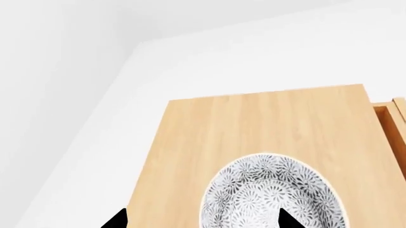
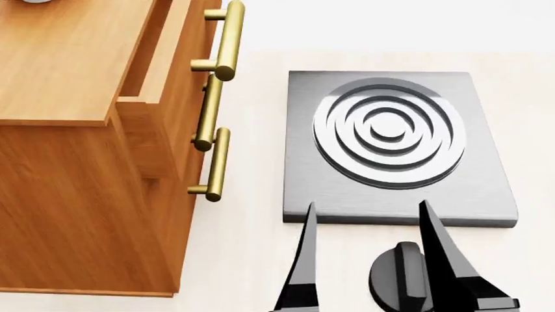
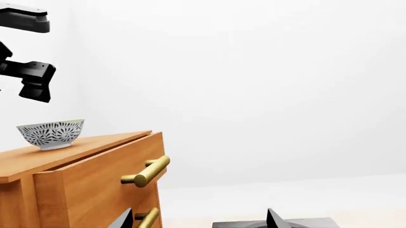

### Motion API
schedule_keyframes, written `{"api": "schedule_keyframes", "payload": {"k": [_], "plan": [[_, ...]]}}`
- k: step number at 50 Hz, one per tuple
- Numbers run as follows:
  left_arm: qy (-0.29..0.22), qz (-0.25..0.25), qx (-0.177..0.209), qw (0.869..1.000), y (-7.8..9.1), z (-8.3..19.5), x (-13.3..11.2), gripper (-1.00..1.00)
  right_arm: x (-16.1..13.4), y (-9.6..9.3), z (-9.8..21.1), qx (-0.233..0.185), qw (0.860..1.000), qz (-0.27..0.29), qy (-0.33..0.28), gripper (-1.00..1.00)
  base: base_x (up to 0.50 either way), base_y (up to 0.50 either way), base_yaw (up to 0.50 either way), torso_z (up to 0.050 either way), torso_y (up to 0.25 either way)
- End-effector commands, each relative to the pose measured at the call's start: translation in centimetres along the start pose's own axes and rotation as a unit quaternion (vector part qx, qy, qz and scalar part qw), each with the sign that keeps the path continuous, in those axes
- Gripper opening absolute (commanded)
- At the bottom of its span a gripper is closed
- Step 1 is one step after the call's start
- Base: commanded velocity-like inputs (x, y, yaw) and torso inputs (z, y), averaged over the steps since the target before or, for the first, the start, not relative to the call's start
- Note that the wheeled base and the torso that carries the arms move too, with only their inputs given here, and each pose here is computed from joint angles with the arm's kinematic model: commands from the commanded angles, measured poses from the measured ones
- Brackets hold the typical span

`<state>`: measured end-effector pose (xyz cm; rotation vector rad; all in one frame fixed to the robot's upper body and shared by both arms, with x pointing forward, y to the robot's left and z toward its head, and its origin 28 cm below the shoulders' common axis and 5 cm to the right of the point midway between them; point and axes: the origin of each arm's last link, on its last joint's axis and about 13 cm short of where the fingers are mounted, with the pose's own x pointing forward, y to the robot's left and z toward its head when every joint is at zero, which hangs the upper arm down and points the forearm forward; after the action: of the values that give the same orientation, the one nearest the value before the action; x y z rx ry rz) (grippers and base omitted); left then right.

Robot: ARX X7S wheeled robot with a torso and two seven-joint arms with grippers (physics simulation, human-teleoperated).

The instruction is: Pick the akita bowl on the wooden cabinet and place it on the plate.

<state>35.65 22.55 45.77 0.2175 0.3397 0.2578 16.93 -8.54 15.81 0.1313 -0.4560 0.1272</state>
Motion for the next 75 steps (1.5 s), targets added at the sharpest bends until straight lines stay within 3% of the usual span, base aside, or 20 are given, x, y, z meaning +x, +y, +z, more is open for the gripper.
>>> {"api": "schedule_keyframes", "payload": {"k": [1, 4, 15, 58, 59, 75], "plan": [[-0.009, -0.029, 0.004, 1.0, -1.2, -0.2, 0.4, 1.0, 0.2, -0.2, 0.0, -0.005, 1.0, -0.004, -0.01, 1.0, 0.0, 0.0, 0.0, 0.0, 0.0], [-0.01, -0.017, 0.023, 1.0, -1.1, -0.4, 0.6, 1.0, 0.2, -0.2, 0.0, -0.004, 1.0, -0.004, -0.009, 1.0, 0.0, 0.0, 0.0, 0.0, 0.0], [0.052, -0.041, -0.018, 0.998, -1.3, -1.9, 1.4, 1.0, 0.2, -0.2, 0.0, -0.005, 1.0, -0.004, -0.009, 1.0, 0.0, 0.0, 0.0, 0.0, 0.0], [0.042, -0.071, -0.019, 0.996, -2.4, -3.8, 3.8, 1.0, 0.2, -0.3, -0.7, -0.007, 1.0, -0.005, 0.0, 1.0, 0.0, 0.0, 0.0, 0.0, -0.001], [0.03, -0.064, -0.011, 0.997, -2.4, -3.7, 3.8, -1.0, 0.2, -0.2, -0.7, -0.008, 1.0, -0.005, 0.0, 1.0, 0.0, 0.0, 0.0, 0.0, 0.0], [0.01, -0.041, 0.003, 0.999, -2.1, -3.3, 3.8, -1.0, 0.2, -0.2, -0.5, -0.009, 1.0, -0.006, -0.002, 1.0, 0.0, 0.0, 0.0, 0.0, -0.001]]}}
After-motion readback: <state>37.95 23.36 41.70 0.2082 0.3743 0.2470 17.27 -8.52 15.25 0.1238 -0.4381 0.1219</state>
